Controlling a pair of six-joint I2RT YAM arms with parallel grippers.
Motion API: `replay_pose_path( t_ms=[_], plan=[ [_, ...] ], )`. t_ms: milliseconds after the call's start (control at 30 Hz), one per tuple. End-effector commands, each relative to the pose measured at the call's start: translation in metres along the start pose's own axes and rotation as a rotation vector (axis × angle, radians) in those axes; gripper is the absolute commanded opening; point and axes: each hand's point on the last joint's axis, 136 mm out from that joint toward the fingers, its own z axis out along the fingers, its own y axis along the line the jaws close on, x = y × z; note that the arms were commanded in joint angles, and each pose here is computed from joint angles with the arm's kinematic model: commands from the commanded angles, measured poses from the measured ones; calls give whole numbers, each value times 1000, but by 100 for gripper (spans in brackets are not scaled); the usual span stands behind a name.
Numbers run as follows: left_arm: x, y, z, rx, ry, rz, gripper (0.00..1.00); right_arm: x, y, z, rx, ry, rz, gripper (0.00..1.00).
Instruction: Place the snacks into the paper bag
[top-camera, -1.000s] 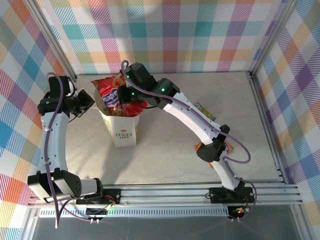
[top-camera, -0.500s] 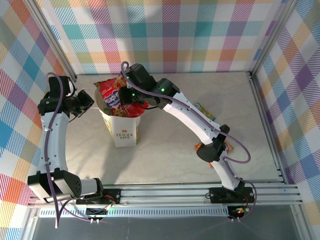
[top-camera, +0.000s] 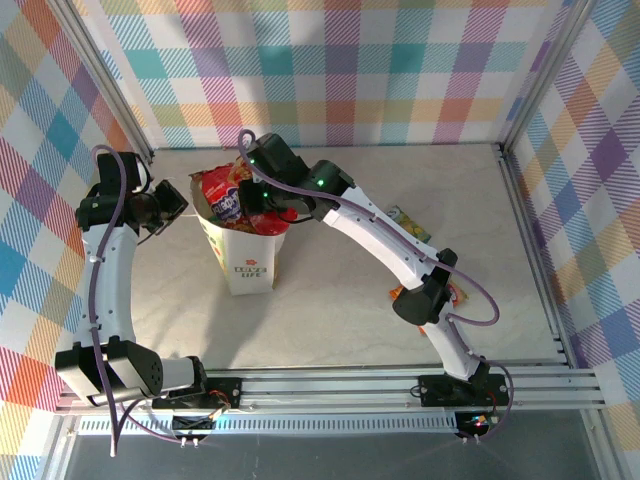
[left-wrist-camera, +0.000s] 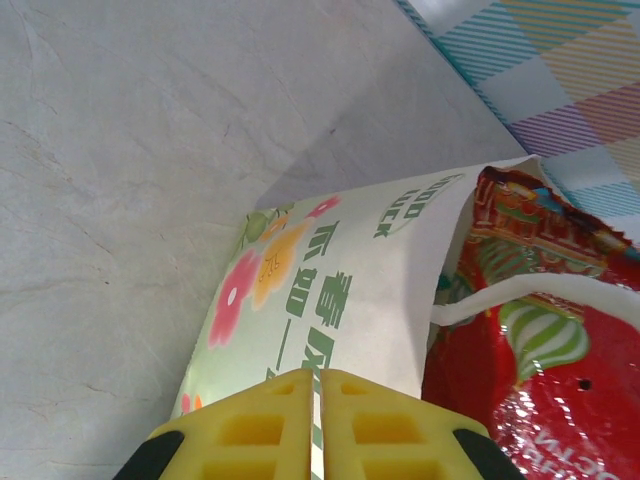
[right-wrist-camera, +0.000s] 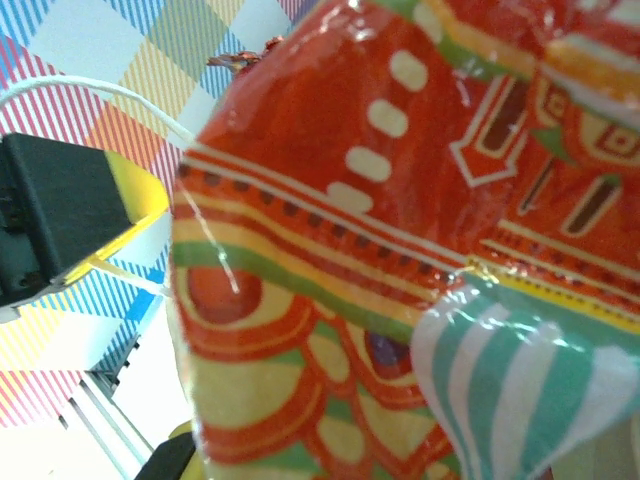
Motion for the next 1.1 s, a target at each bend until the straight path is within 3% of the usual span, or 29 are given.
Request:
replay_pose_path(
  t_ms=[0,267,500,1067],
  plan=[
    [-2,7,-10,-28,-25,-4,10,-11,11,-16,-22,-52,0,0],
    [-1,9,-12,-35,-29,2,10,-11,-1,-18,44,-62,-6,0],
    [-2,12,-12,-52,-32,-1,10,-16,-25,-37,189,-113,-25,0],
    [2,14,-8,-54,-19,-9,9,-17,-16,-41,165,-133,-37,0]
  ],
)
